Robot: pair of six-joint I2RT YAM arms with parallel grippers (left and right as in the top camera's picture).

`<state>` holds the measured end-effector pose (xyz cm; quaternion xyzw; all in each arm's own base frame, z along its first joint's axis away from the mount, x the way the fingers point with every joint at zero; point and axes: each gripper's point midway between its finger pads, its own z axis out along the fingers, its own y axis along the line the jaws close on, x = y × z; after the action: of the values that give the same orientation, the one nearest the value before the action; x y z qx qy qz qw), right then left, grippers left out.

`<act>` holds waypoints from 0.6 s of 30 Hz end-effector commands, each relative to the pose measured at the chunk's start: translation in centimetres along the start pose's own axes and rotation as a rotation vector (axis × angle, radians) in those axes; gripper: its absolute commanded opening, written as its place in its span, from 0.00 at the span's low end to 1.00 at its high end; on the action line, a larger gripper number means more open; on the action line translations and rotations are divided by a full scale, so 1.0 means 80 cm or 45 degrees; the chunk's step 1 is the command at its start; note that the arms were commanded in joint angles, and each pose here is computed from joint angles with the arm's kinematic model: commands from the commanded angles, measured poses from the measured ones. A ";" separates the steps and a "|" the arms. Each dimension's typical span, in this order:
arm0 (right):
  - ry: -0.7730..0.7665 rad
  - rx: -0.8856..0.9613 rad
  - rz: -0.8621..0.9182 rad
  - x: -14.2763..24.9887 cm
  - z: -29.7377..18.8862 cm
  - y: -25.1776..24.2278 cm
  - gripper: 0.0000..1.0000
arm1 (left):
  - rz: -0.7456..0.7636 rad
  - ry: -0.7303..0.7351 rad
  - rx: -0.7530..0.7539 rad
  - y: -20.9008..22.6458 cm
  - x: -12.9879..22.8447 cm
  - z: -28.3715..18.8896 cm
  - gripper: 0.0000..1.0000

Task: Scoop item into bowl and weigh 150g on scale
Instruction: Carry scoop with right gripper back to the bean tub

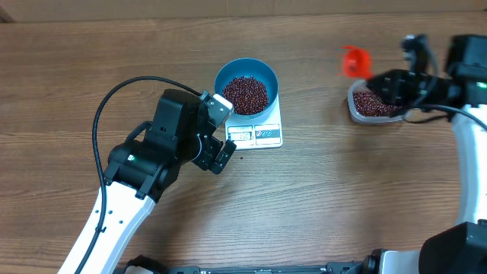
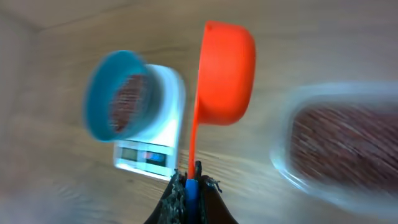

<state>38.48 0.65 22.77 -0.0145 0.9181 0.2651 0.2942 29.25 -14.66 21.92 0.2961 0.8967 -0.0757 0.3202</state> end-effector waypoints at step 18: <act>0.273 1.208 -0.190 0.041 -0.004 -0.093 0.04 | 0.018 -0.049 0.009 0.000 -0.013 -0.010 1.00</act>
<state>37.51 -3.62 18.30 0.0233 0.9691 -0.1199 0.2141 29.25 -14.66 21.92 0.2959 0.8968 -0.0758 0.3202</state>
